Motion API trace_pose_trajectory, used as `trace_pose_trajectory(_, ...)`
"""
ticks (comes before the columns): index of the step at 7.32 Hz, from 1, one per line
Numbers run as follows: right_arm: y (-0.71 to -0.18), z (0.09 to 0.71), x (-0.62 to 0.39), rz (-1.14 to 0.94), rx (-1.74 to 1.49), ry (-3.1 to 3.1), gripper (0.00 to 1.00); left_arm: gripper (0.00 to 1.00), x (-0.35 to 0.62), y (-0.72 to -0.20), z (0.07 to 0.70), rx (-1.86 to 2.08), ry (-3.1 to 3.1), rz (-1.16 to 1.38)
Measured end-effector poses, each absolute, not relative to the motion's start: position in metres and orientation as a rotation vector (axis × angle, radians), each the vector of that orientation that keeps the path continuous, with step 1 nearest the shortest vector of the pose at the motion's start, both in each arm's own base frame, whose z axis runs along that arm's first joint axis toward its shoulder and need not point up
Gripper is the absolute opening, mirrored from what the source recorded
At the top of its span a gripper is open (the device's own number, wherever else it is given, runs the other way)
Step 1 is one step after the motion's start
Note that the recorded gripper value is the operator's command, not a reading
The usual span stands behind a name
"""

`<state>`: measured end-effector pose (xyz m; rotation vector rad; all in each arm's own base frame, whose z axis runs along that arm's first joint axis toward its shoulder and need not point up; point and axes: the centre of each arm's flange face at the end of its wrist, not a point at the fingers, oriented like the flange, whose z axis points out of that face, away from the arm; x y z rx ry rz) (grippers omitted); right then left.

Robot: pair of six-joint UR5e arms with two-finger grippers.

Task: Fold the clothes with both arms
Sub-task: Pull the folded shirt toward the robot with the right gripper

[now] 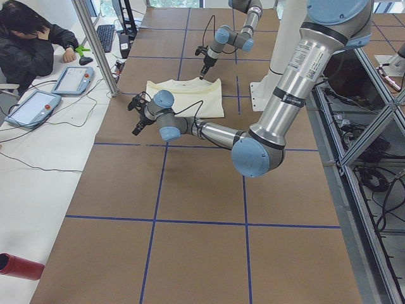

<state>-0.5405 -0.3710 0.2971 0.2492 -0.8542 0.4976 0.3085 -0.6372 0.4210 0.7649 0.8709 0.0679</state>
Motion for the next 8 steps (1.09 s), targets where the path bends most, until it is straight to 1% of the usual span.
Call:
trace_pose_trajectory(1,-0.360,0.301,-0.535,0.477,0.254,-0.855,1.00,1.00,0.307,-0.633,0.421,0.766,0.875,0.068)
trace_pose_trajectory(2,-0.354,0.292,-0.529,0.424,0.279,-0.868,1.00,1.00,0.307,-0.630,0.420,0.762,0.881,0.072)
trace_pose_trajectory(4,-0.344,0.266,-0.518,0.247,0.350,-0.900,1.00,1.00,0.310,-0.627,0.422,0.735,0.907,0.093)
trace_pose_trajectory(5,-0.336,0.260,-0.518,0.172,0.375,-0.907,0.79,1.00,0.311,-0.626,0.423,0.727,0.913,0.098)
trace_pose_trajectory(6,-0.322,0.257,-0.524,0.089,0.402,-0.905,0.67,1.00,0.311,-0.626,0.424,0.723,0.915,0.099)
trace_pose_trajectory(7,-0.310,0.255,-0.530,0.004,0.434,-0.904,0.60,1.00,0.312,-0.625,0.425,0.721,0.915,0.099)
trace_pose_trajectory(8,-0.300,0.257,-0.533,-0.071,0.467,-0.913,0.54,1.00,0.312,-0.625,0.425,0.720,0.915,0.099)
